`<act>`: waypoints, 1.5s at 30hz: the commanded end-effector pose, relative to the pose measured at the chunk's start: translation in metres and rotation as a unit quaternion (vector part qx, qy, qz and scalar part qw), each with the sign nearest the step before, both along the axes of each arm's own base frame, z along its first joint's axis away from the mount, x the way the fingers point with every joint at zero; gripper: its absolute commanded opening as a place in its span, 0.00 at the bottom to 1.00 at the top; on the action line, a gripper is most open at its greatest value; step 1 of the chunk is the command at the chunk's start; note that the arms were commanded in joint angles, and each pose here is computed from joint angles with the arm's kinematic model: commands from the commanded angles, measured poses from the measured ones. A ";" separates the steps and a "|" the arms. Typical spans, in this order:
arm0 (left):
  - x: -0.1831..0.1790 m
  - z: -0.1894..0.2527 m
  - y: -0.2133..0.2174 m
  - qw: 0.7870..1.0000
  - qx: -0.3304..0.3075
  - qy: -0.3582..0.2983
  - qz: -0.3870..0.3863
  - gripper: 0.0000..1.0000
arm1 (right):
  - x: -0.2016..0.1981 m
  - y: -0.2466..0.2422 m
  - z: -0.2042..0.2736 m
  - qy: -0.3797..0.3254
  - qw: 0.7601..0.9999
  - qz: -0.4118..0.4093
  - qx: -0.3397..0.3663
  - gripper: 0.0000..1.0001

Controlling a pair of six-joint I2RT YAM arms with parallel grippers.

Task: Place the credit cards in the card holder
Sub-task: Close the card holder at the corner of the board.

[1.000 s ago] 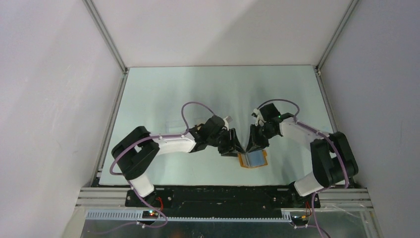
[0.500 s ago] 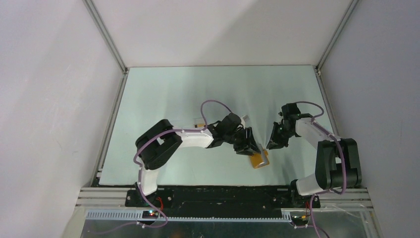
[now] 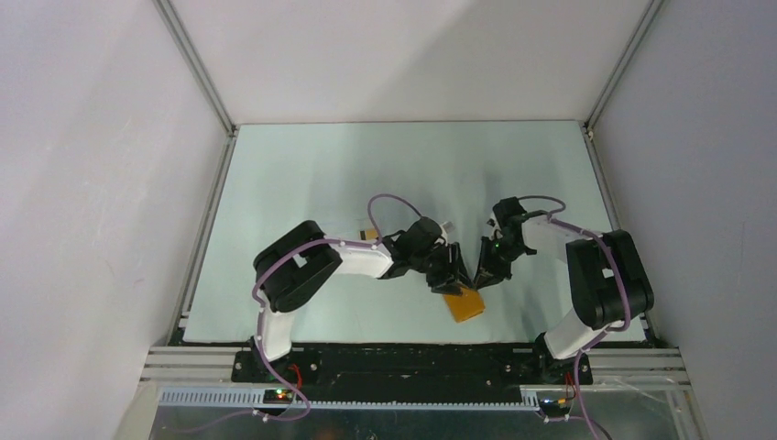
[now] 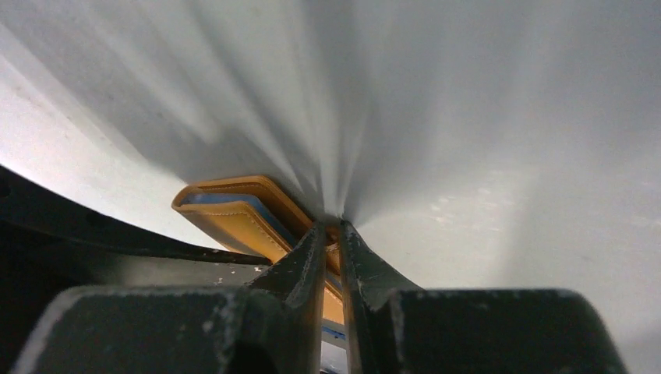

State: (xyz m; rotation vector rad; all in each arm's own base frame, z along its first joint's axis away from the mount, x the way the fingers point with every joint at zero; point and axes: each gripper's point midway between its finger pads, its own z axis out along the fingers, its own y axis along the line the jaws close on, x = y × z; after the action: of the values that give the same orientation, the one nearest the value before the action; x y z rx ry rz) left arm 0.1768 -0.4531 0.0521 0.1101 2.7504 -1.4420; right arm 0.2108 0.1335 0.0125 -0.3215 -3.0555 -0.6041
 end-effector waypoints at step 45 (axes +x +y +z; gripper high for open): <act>-0.005 -0.016 0.090 0.985 0.169 -0.037 0.024 0.35 | -0.038 0.027 0.002 -0.004 0.999 0.045 0.003 0.31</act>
State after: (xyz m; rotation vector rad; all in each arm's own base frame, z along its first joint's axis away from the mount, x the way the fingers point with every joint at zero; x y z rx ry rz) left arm 0.1617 -0.3574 0.0367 0.1303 2.8990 -0.9866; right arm 0.1715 0.1617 0.0168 -0.2192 -3.0252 -0.6729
